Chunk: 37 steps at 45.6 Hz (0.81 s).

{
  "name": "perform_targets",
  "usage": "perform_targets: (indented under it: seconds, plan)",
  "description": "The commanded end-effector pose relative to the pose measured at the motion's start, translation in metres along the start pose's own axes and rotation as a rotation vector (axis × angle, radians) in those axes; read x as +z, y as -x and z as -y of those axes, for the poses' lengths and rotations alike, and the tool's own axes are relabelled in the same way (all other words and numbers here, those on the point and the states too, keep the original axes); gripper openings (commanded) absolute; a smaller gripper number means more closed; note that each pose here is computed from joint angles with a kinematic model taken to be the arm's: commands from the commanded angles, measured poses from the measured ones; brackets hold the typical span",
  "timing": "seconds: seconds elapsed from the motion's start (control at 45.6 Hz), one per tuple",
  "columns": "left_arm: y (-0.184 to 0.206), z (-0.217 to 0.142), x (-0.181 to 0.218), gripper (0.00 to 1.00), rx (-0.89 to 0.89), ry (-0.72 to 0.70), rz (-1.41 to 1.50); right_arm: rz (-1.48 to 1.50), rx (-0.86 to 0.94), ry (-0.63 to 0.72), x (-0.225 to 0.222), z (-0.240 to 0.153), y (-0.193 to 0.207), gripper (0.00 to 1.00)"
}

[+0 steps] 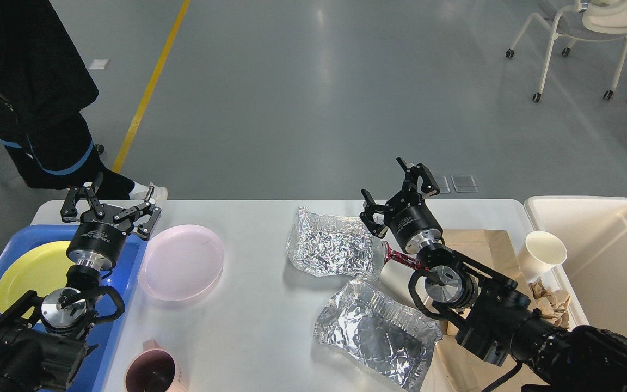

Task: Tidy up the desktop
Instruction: 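Raise the left gripper up from the blue tray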

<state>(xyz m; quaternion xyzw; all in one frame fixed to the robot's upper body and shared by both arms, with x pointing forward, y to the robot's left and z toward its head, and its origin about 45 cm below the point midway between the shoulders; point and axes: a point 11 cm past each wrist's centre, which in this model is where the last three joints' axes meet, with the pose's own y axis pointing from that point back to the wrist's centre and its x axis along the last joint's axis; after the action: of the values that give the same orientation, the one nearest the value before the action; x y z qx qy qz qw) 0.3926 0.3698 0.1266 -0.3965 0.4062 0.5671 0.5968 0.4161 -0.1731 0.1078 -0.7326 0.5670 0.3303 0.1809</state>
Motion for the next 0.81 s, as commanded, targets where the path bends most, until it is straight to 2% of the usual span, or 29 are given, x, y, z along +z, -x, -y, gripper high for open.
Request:
perform_targets:
  seconds: [0.0,0.789]
  plan:
    - [0.0007,0.0003,0.0018,0.97,-0.003,0.006,-0.006,0.0,0.0,0.0,-0.0001,0.0,-0.0001,1.0]
    - [0.0007,0.0003,-0.0045,0.97,-0.008,-0.002,-0.013,0.003,-0.002,0.0,0.0003,0.0003,0.001,1.0]
